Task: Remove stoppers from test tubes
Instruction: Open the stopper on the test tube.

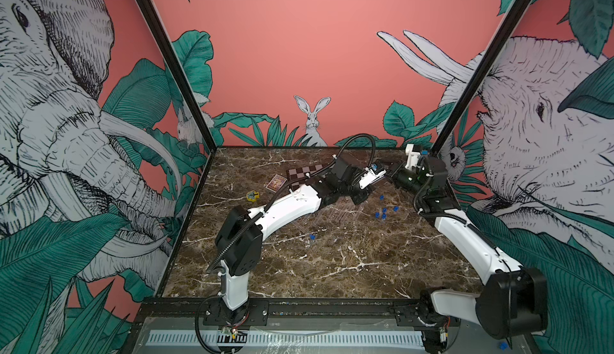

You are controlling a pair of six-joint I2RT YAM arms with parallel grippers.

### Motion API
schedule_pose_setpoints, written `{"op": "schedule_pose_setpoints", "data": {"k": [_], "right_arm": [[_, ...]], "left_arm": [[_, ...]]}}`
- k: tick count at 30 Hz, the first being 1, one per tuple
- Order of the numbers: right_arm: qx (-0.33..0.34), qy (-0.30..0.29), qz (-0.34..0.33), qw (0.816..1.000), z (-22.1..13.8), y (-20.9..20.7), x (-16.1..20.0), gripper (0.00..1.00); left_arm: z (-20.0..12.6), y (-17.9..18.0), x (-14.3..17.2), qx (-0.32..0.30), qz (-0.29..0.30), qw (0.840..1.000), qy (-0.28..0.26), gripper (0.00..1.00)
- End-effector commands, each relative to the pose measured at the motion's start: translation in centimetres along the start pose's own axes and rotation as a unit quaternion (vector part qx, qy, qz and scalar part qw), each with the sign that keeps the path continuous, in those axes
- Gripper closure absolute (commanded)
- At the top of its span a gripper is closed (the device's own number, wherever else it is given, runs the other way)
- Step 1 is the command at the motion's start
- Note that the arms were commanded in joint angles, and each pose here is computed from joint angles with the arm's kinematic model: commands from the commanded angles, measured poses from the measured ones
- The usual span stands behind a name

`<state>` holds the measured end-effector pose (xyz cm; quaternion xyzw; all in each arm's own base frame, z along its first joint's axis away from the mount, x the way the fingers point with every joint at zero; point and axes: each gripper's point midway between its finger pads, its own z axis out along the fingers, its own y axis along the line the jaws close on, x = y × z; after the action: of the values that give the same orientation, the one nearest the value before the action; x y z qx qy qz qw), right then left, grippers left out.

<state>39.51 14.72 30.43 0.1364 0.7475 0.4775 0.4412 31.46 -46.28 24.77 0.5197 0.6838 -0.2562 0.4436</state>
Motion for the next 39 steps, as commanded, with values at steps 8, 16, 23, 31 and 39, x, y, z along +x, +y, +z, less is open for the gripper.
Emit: {"op": "schedule_pose_setpoints", "data": {"k": [8,16,23,31,39], "right_arm": [[-0.001,-0.091,-0.027,0.996,-1.7,2.0,-4.6,1.00],[-0.068,-0.119,0.052,0.989,-2.5,3.1,-6.9,1.00],[-0.057,-0.112,0.067,0.990,-1.9,1.2,-6.4,1.00],[0.022,-0.103,-0.034,0.994,-3.1,0.2,-5.5,1.00],[0.034,-0.130,-0.082,0.988,-4.8,2.3,-6.9,1.00]], "left_arm": [[-2.1,0.5,-1.0,-0.014,-0.003,1.000,-0.012,1.00],[-0.9,0.7,0.7,-0.013,-0.015,1.000,-0.006,1.00],[-1.6,0.9,0.4,-0.019,-0.006,1.000,-0.002,1.00],[-3.3,1.2,-1.2,-0.030,0.007,1.000,-0.004,1.00],[-2.2,1.1,-0.2,-0.024,-0.004,1.000,0.007,1.00]]}}
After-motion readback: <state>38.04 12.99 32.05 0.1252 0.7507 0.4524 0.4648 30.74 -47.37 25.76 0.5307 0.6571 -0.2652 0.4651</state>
